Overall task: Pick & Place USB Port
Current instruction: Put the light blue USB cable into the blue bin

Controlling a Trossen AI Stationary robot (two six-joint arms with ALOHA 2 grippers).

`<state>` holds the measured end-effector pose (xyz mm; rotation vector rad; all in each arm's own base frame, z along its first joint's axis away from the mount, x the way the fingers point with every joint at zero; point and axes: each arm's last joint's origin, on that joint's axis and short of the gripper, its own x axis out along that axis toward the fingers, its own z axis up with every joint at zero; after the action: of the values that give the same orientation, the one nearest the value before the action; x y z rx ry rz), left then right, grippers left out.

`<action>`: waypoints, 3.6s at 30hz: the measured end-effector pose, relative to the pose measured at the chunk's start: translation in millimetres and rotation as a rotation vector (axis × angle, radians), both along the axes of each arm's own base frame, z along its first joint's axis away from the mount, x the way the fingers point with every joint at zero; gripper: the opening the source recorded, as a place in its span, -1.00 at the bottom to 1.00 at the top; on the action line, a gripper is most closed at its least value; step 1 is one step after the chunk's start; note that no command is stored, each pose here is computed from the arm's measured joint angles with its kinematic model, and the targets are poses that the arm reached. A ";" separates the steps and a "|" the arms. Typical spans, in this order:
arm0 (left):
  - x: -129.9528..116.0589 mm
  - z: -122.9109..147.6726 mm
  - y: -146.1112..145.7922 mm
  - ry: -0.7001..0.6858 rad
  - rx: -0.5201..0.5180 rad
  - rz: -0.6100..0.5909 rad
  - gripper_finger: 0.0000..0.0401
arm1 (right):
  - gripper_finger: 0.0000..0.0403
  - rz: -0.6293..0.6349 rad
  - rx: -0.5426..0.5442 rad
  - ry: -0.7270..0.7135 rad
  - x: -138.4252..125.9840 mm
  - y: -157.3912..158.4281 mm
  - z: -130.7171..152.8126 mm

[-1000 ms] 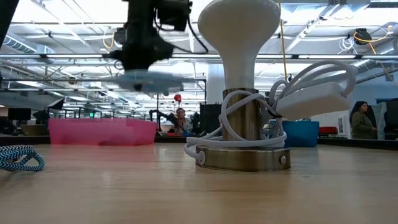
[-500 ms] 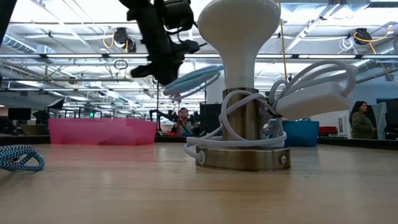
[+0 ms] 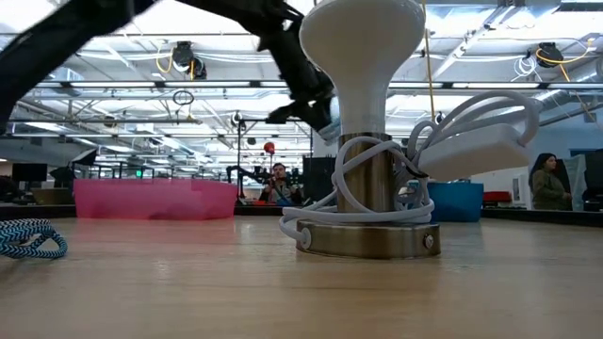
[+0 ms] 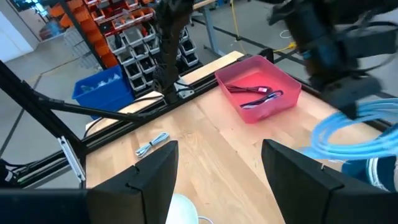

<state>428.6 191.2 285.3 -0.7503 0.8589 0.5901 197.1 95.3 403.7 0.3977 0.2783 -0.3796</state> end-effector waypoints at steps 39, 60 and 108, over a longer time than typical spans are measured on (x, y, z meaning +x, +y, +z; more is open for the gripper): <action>5.1 68.1 -119.1 0.159 0.369 -0.203 -0.88 | 0.27 -0.231 0.472 -0.181 48.8 -112.5 -112.0; -49.2 91.2 -131.1 0.414 0.343 -0.172 -0.83 | -0.84 -0.460 0.328 -0.130 34.6 -177.2 -117.4; -55.4 102.5 -200.6 0.310 0.337 -0.197 -0.99 | -0.23 -0.622 0.215 0.002 -19.4 -209.1 -230.5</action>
<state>373.2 -9.4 387.8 -0.2664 1.0713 0.6627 177.8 -113.8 173.2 0.6967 0.1921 -0.9648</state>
